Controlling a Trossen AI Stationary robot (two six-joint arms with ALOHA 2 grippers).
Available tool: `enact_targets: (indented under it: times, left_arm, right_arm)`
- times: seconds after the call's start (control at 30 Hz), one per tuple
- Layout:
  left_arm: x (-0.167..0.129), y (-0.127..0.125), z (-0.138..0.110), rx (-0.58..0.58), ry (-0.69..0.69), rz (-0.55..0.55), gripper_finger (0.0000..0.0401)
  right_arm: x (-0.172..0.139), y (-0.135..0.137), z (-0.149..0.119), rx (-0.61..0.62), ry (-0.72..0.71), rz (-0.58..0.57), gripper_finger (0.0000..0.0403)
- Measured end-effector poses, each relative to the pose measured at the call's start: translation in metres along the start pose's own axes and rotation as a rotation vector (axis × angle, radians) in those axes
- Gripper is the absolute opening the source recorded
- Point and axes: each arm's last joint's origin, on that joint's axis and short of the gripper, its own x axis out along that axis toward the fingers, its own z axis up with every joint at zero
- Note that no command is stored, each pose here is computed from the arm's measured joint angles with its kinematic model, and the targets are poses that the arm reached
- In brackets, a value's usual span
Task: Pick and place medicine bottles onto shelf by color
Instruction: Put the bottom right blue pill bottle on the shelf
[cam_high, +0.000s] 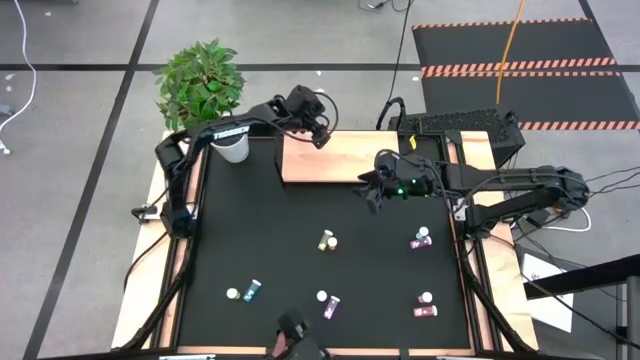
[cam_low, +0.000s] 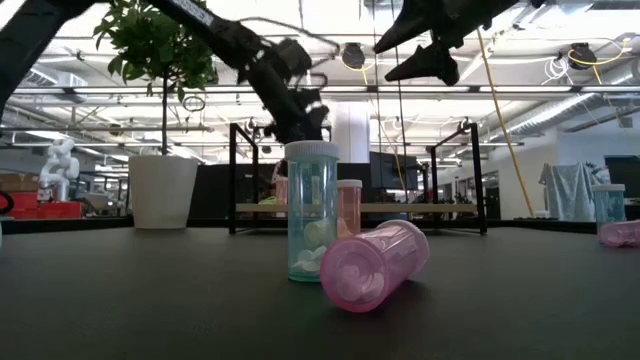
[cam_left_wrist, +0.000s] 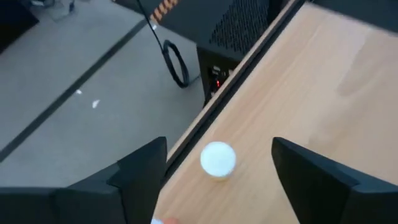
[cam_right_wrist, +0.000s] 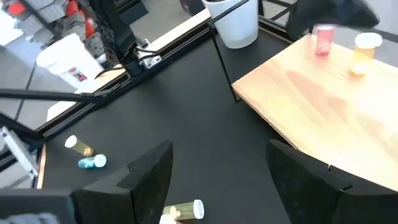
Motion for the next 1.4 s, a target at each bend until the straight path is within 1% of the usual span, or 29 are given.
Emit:
enact_targets:
  times: [0.13,0.2,0.3,0.37,0.47,0.57,0.63,0.7,0.8,0.87,0.93,1.07,1.1,1.2,1.3,1.4]
  left_arm:
    - [-0.043,-0.01,0.016,-0.004,-0.066,-0.016,0.0308]
    - [-0.066,-0.018,0.02,-0.002,-0.077,-0.035,0.0309]
    - [-0.095,-0.034,0.022,0.009,-0.089,-0.068,0.031]
    - [-0.112,-0.046,0.022,0.01,-0.095,-0.091,0.031]
    - [-0.133,-0.066,0.02,-0.002,-0.093,-0.142,0.031]
    - [-0.144,-0.08,0.015,-0.051,-0.06,-0.177,0.031]
    - [-0.145,-0.085,0.012,-0.086,-0.029,-0.186,0.031]
    - [-0.146,-0.089,0.008,-0.108,0.007,-0.185,0.031]
    - [-0.149,-0.099,0.004,-0.092,0.034,-0.202,0.031]
    - [-0.151,-0.105,0.0,-0.038,0.058,-0.211,0.031]
    - [-0.152,-0.105,-0.006,0.025,0.106,-0.206,0.031]
    - [-0.16,-0.095,-0.012,0.1,0.174,-0.192,0.031]
    - [-0.162,-0.094,-0.012,0.119,0.166,-0.203,0.031]
    - [-0.17,-0.094,-0.014,0.195,0.17,-0.246,0.031]
    - [-0.177,-0.101,-0.014,0.29,0.151,-0.346,0.031]
    - [-0.188,-0.109,-0.024,0.367,0.209,-0.428,0.031]
  right_arm:
    - [0.001,-0.004,0.002,-0.067,0.015,0.032,0.0251]
    - [0.001,-0.005,0.003,-0.14,0.028,0.067,0.0251]
    - [0.001,-0.003,0.002,-0.263,0.05,0.142,0.0251]
    - [0.0,-0.001,0.001,-0.325,0.062,0.202,0.0251]
    - [-0.001,0.001,0.0,-0.389,0.079,0.295,0.0251]
    - [0.0,0.003,0.0,-0.406,0.078,0.297,0.025]
    - [0.001,0.002,0.0,-0.354,0.075,0.246,0.0244]
    - [0.002,0.001,-0.002,-0.274,0.08,0.187,0.0234]
    - [0.003,0.002,-0.01,-0.22,0.101,0.158,0.0214]
    - [0.005,0.003,-0.023,-0.183,0.129,0.123,0.0202]
    - [0.007,0.005,-0.037,-0.146,0.154,0.085,0.0194]
    - [0.01,0.019,-0.065,-0.106,0.184,0.064,0.0185]
    - [0.011,0.023,-0.071,-0.099,0.196,0.054,0.0185]
    - [0.021,0.034,-0.089,-0.055,0.219,-0.001,0.0185]
    - [0.036,0.041,-0.112,0.011,0.281,-0.046,0.0185]
    - [0.046,0.051,-0.133,0.095,0.324,-0.052,0.0185]
